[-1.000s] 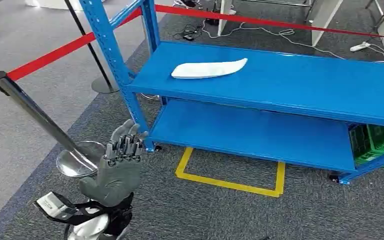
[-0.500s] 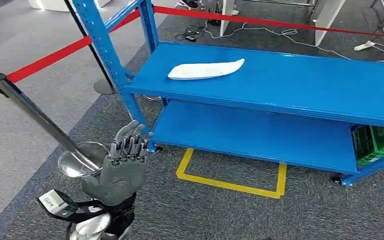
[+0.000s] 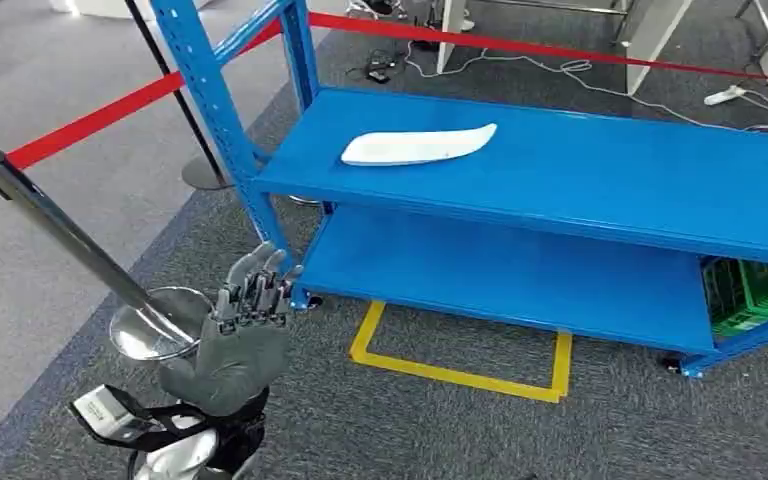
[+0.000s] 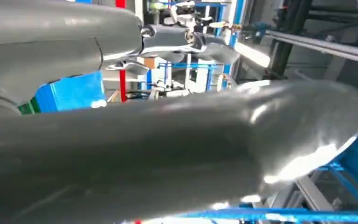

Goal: Take the parts from the cabinet and place them on the table.

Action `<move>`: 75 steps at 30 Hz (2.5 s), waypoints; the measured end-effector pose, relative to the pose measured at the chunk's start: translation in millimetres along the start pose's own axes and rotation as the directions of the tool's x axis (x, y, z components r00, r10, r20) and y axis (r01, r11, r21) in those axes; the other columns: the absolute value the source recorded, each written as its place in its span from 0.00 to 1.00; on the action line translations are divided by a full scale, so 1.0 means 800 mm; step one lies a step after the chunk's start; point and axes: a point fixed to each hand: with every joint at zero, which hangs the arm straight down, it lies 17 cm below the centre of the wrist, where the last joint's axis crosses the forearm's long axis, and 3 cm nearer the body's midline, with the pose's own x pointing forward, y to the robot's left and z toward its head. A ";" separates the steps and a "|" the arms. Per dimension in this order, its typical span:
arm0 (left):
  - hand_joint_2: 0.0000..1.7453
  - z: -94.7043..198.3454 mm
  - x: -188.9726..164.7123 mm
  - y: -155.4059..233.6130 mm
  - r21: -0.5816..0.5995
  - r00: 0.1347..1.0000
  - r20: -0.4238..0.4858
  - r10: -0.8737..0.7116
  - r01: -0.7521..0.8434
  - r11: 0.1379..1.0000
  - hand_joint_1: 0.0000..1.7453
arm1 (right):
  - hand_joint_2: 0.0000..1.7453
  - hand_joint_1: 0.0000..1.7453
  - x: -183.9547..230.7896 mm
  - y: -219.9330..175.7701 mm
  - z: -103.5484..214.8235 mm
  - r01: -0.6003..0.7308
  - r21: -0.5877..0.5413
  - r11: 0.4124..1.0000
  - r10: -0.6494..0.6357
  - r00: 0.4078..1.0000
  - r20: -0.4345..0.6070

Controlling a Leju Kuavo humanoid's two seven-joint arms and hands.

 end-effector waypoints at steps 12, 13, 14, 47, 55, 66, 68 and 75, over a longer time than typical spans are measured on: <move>0.00 0.000 0.005 0.010 0.034 0.999 0.016 0.040 -0.041 0.999 0.00 | 0.00 0.00 -0.006 0.006 0.001 -0.005 0.007 1.000 0.005 1.000 -0.006; 0.00 0.000 0.005 0.010 0.034 0.999 0.015 0.042 -0.042 0.999 0.00 | 0.00 0.00 -0.004 0.004 0.001 -0.004 0.005 1.000 0.004 1.000 -0.004; 0.00 0.000 0.005 0.009 0.032 0.999 0.015 0.042 -0.043 0.999 0.00 | 0.00 0.00 -0.004 0.003 0.000 -0.003 0.004 1.000 0.003 1.000 -0.005; 0.00 -0.001 0.001 0.013 0.044 1.000 0.006 0.003 -0.003 0.999 0.00 | 0.00 0.00 0.004 -0.001 0.000 0.003 -0.004 1.000 -0.003 1.000 0.008; 0.00 -0.001 -0.001 0.012 0.040 1.000 0.001 -0.010 0.010 0.999 0.00 | 0.00 0.00 0.005 -0.003 0.000 0.005 -0.010 1.000 -0.005 1.000 0.008; 0.00 0.000 -0.006 0.005 0.015 1.000 -0.011 -0.026 0.026 1.000 0.00 | 0.00 0.00 0.005 -0.002 0.000 0.003 -0.009 1.000 -0.003 1.000 0.011; 0.00 0.001 -0.006 0.004 0.013 1.000 -0.012 -0.024 0.024 1.000 0.00 | 0.00 0.00 0.003 -0.001 0.000 0.003 -0.008 1.000 -0.003 1.000 0.009; 0.00 0.001 -0.006 0.005 0.012 0.999 -0.014 -0.032 0.032 0.999 0.00 | 0.00 0.00 0.003 -0.002 0.000 0.000 -0.007 1.000 0.000 1.000 0.007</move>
